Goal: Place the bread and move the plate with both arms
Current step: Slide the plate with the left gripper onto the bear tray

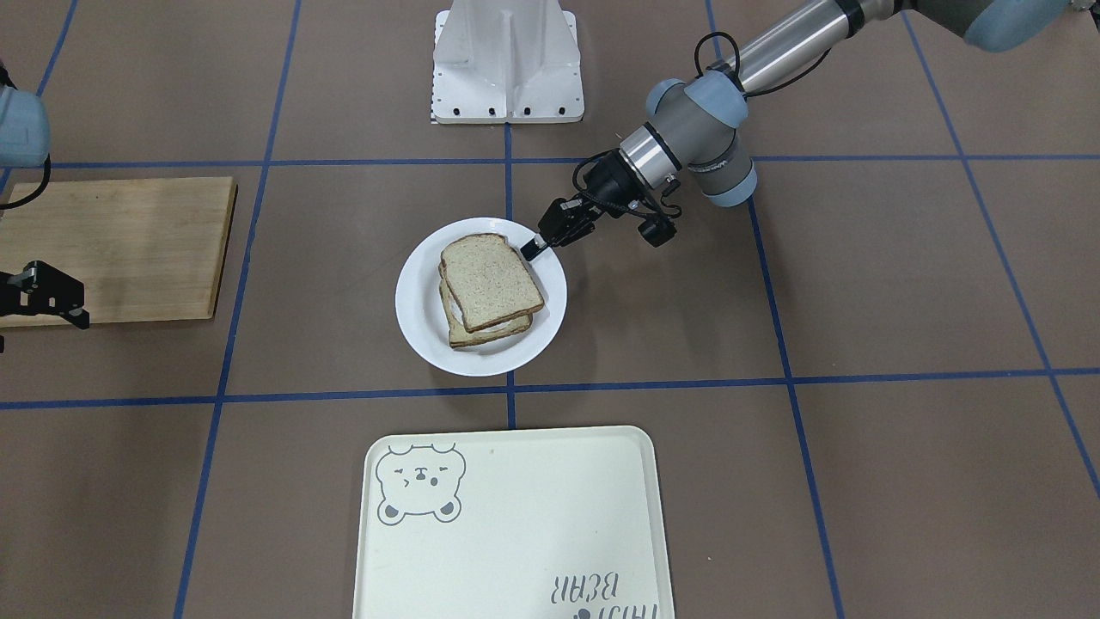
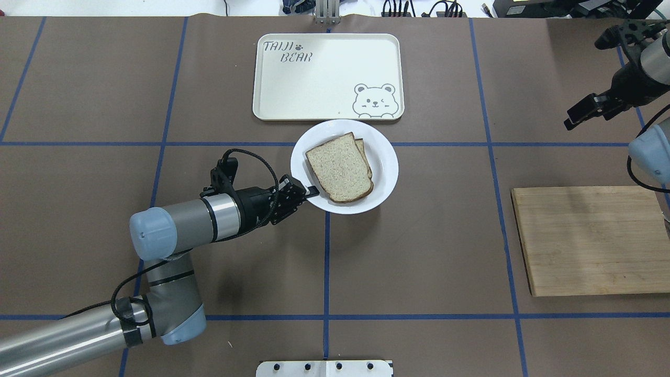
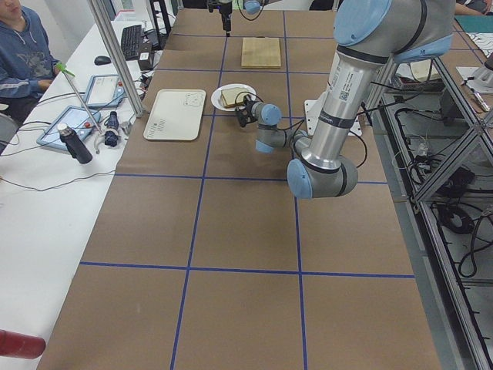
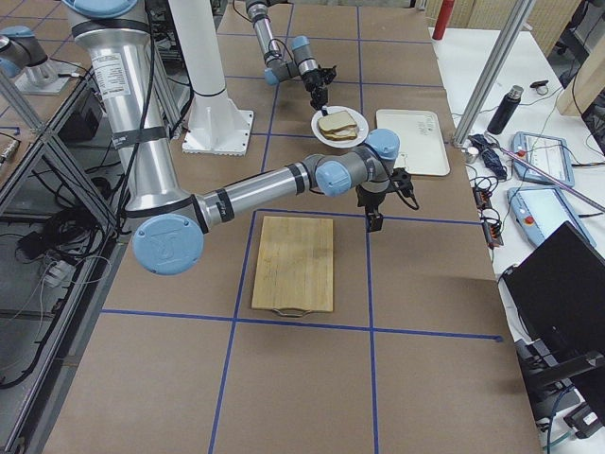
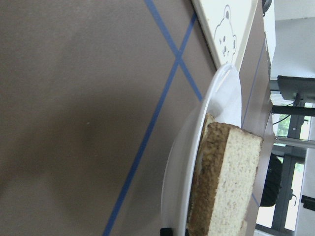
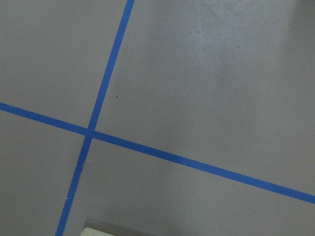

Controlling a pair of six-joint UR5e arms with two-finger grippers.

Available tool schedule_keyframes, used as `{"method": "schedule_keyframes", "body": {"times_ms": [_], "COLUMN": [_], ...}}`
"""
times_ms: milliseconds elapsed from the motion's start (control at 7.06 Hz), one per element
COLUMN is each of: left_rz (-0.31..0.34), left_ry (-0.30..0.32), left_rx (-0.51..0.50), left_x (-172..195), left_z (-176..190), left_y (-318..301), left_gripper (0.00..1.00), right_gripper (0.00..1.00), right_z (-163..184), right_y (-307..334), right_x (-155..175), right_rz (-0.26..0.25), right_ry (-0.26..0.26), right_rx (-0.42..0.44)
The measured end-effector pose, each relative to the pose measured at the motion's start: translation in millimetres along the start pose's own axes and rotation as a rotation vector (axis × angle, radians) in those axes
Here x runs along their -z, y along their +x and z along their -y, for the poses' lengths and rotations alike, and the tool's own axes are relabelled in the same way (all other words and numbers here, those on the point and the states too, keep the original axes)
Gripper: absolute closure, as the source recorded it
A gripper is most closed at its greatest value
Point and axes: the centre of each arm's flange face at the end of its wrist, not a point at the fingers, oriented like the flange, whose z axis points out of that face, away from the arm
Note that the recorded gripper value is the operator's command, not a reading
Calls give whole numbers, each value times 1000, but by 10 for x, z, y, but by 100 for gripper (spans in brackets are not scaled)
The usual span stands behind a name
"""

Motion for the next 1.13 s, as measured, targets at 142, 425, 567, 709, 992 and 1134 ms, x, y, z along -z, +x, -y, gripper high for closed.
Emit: {"method": "schedule_keyframes", "body": {"times_ms": [142, 425, 567, 709, 992, 1134], "left_rz": [-31, -40, -36, -31, -27, -27], "left_ry": [68, 198, 264, 337, 486, 536], "left_rx": [33, 84, 111, 154, 257, 285], "left_x": [-249, -897, -1190, -1439, -1760, -1890], "left_z": [69, 266, 343, 395, 477, 513], "left_y": [146, 449, 583, 692, 805, 810], "left_gripper": [100, 100, 100, 100, 100, 100], "right_gripper": [0, 0, 0, 0, 0, 0], "right_z": [-6, -11, -10, -10, -9, -5], "right_y": [7, 10, 2, -6, -24, -31], "right_x": [-6, -7, -9, -14, -20, -21], "right_rz": [0, 0, 0, 0, 2, 2], "right_ry": [-1, -2, -2, -3, -4, -4], "right_rx": [-1, -6, -7, -7, -8, -7]}}
